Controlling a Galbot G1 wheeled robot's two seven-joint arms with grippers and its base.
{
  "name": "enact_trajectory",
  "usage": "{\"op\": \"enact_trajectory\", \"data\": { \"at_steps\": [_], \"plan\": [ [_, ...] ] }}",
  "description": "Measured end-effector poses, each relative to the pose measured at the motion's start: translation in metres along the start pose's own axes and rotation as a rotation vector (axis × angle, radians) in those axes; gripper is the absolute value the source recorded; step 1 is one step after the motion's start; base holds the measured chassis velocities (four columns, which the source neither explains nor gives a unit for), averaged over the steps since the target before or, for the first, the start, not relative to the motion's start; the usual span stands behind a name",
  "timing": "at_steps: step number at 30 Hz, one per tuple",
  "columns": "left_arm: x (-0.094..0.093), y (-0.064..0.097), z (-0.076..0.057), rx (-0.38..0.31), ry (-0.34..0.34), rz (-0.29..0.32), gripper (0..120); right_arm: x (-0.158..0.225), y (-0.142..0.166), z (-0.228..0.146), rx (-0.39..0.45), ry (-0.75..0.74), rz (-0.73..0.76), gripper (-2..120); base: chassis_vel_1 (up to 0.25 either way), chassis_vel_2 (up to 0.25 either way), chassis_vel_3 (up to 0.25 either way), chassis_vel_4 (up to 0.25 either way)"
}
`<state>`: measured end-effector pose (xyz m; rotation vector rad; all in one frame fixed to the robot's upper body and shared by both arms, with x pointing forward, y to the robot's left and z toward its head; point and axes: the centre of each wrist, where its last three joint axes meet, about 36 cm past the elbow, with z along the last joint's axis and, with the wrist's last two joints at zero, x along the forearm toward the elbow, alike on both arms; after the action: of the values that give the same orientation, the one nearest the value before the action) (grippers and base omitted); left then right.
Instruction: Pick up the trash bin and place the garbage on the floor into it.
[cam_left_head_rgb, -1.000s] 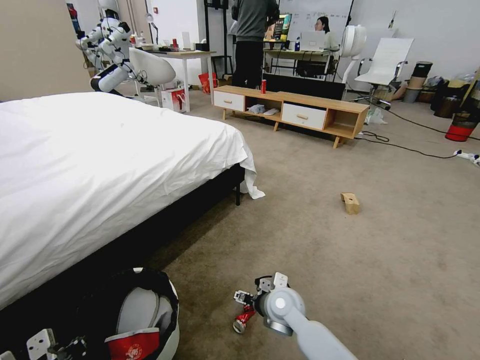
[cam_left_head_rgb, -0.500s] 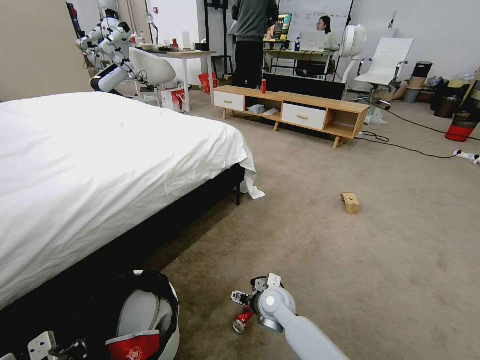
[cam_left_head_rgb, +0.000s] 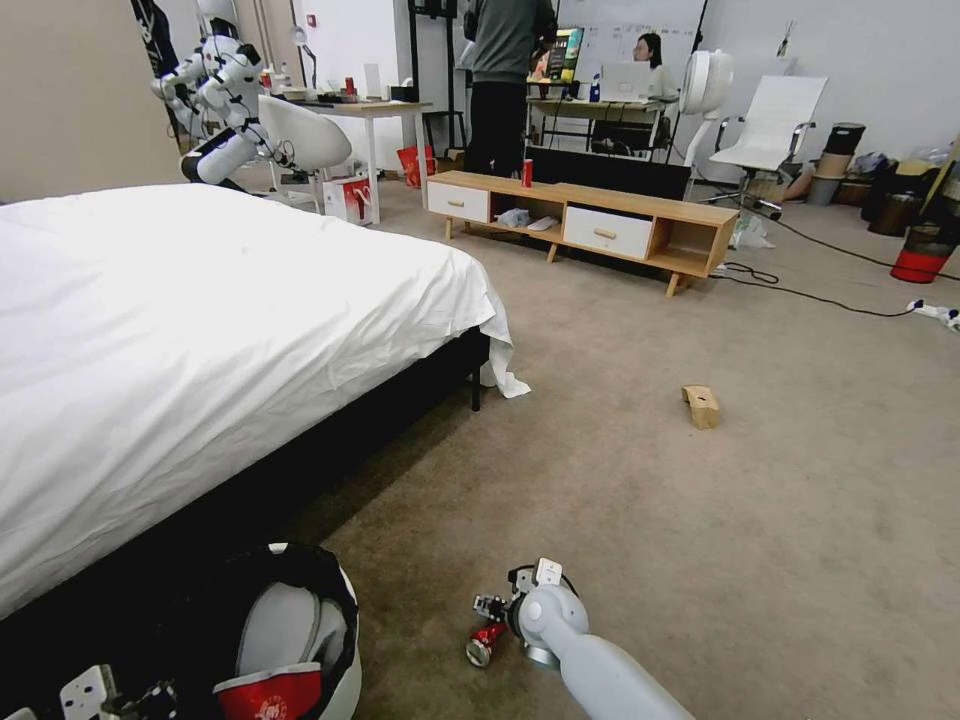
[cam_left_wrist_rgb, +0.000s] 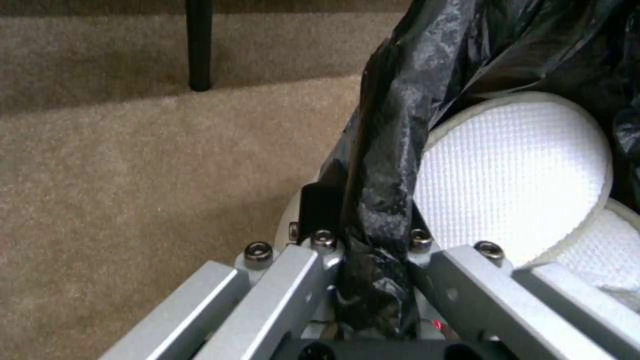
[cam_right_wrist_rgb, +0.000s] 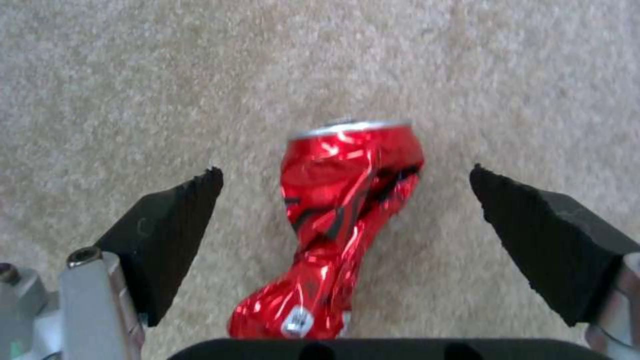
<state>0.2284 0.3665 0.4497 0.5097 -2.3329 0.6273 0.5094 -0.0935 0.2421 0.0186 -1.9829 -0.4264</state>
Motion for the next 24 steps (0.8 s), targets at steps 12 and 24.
{"op": "enact_trajectory", "data": {
  "at_steps": [12,24],
  "plan": [
    [-0.002,0.0,0.001,0.003,0.002,0.004,2,-0.018,0.008,0.003,0.067,-0.002,-0.003,93,0.0,0.0,0.0,0.0],
    [-0.003,0.0,0.001,0.004,0.003,0.005,2,-0.036,0.003,0.017,0.125,0.006,0.011,93,0.0,0.0,0.0,0.0]
  ]
}}
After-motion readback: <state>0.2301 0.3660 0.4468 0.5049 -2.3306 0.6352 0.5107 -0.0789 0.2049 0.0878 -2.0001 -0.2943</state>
